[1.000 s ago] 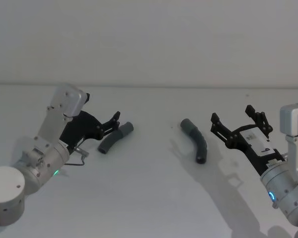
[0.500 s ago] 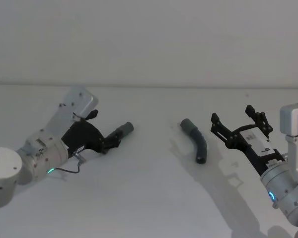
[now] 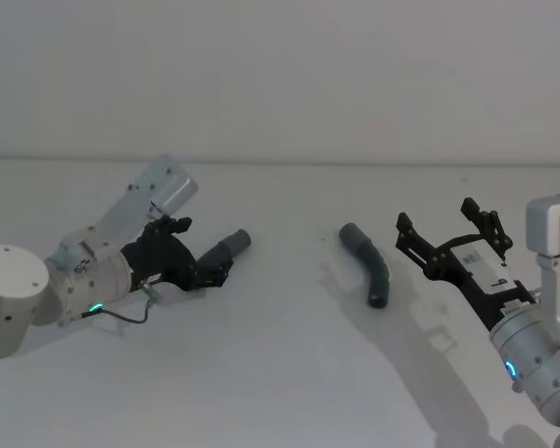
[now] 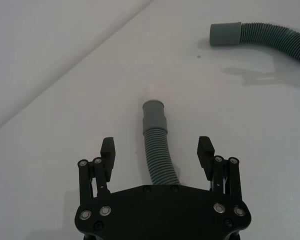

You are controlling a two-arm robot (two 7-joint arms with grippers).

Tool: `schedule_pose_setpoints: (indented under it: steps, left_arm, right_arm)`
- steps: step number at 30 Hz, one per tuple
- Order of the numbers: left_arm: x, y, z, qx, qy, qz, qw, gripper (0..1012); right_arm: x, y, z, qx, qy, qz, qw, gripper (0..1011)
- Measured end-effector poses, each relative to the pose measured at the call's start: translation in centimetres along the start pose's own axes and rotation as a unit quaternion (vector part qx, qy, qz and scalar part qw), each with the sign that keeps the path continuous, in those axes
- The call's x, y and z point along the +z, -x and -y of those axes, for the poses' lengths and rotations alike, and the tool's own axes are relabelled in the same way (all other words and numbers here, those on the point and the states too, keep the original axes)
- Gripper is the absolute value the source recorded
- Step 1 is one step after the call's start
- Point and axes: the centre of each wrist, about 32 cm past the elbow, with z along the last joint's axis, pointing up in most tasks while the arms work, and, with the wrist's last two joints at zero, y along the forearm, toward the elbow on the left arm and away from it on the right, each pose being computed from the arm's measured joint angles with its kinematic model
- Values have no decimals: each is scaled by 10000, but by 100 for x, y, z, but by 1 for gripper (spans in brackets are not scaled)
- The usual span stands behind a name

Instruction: Use both hands to pick up one end of the pipe from the table, align the ends, and insert them.

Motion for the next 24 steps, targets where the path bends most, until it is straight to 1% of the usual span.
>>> schedule_pose_setpoints:
  steps: [3,6,8,9,10,11,12,15,16,19,24]
  left_arm:
    - [16,-19,18,-37,-47,-26,10000,1001]
    - [34,-36,41,-78,-102,-82,9999,1001]
    - [51,-51,63,-113,-167,-179,9996,1001]
    - [51,-51,63,-113,-167,-179,9996,1000]
    - [58,-59,73,-125,-204,-240,9994,1000]
    - [61,-64,78,-124,-214,-263,9993,1001]
    - [67,-75,90,-127,-255,-339,9990,1001]
    - [75,-88,109,-127,-310,-438,9985,1001]
    - [80,-99,125,-126,-351,-510,9980,1001]
    - [91,-114,156,-128,-418,-620,9971,1001]
    - [111,-140,208,-128,-492,-734,9960,1001]
  right_arm:
    - [0,0,0,0,0,0,10000,1000]
    - [0,0,0,0,0,0,10000,1000]
    - [0,0,0,0,0,0,10000,1000]
    - [0,0,0,0,0,0,10000,1000]
    - [0,0,0,0,0,0,10000,1000]
    - [0,0,0,0,0,0,10000,1000]
    - [0,0,0,0,0,0,10000,1000]
    - [0,0,0,0,1,0,10000,1000]
    - [0,0,0,0,1,0,10000,1000]
    - [0,0,0,0,0,0,10000,1000]
    - [0,0,0,0,0,0,10000,1000]
